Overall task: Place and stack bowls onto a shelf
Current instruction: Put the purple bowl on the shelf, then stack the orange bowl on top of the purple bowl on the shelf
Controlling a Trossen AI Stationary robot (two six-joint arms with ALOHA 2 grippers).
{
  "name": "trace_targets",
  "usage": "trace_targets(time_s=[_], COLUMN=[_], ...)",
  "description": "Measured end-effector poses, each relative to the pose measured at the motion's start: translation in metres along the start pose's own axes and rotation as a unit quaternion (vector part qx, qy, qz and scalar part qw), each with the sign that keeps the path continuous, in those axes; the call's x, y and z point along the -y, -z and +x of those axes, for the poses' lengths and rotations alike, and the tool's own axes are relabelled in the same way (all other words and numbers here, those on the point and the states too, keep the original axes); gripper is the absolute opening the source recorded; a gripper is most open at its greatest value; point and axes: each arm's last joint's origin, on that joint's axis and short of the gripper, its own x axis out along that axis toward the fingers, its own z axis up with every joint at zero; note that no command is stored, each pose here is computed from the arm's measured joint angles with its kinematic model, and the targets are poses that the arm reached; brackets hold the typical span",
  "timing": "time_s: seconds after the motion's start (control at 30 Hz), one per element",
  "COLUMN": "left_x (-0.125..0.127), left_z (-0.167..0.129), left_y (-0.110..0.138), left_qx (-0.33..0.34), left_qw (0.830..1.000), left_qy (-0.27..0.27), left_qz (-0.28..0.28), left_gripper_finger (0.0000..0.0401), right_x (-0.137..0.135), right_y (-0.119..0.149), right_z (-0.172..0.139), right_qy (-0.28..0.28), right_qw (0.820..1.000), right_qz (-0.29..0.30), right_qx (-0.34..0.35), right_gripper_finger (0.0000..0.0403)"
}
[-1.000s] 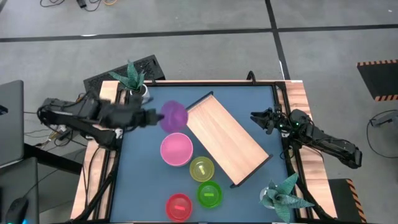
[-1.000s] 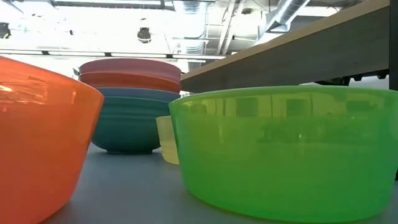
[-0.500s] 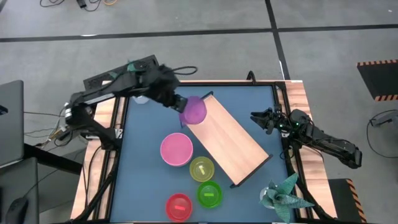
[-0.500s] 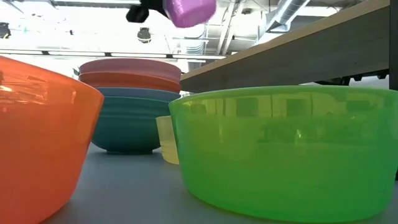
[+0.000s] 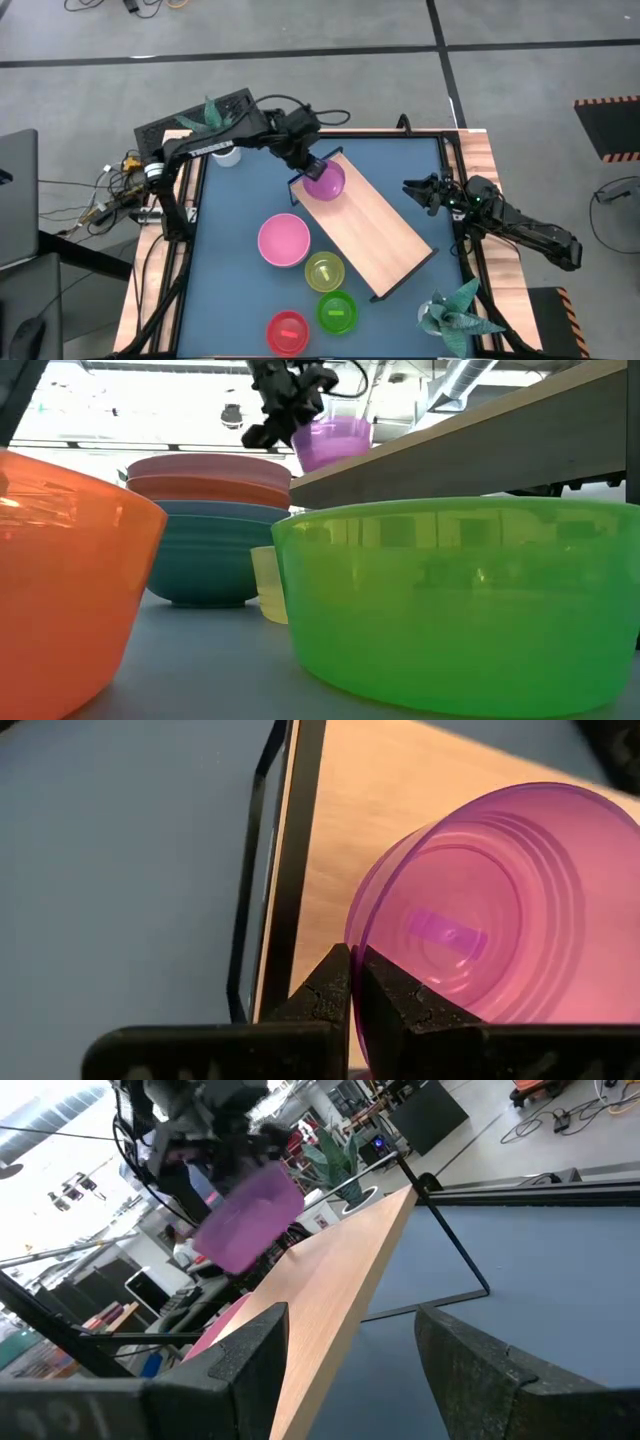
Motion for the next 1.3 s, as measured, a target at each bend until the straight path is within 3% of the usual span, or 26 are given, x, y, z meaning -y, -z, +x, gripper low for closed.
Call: trace_targets(time_s=[0.2,0.47,0.87,1.1,1.2,1.3], left_x=[-0.003,-0.004,-0.001,0.011,0.031,0.059], left_z=[0.018,0.018,0.018,-0.034,-0.061,-0.085], left_y=[-0.002,-0.003,-0.006,0.002,0.018,0.041], left_qx=[-0.009,0.005,0.026,-0.041,-0.072,-0.086], left_qw=[0.999,0.997,0.994,0.987,0.976,0.962], left_qy=[-0.032,-0.057,-0.051,-0.06,-0.05,-0.007], left_qz=[0.011,0.047,0.093,0.146,0.198,0.259], left_gripper_finger=[0.0,0.001,0.0122,0.015,0.0151,0.0151], right_x=[0.0,0.0,0.0,0.0,0.0,0.0], right_y=[0.0,0.0,0.0,0.0,0.0,0.0], right_z=[0.0,0.0,0.0,0.0,0.0,0.0], right_qy=[0.0,0.001,0.001,0.006,0.006,0.006], right_qw=[1.0,1.0,1.0,1.0,1.0,1.0], right_qz=[0.0,-0.001,-0.013,-0.013,-0.013,-0.013], right_qx=[0.0,0.0,-0.001,0.002,0.002,0.002], right_gripper_finger=[0.0245,0.0245,0.0245,0.0245,0.0245,0.0245])
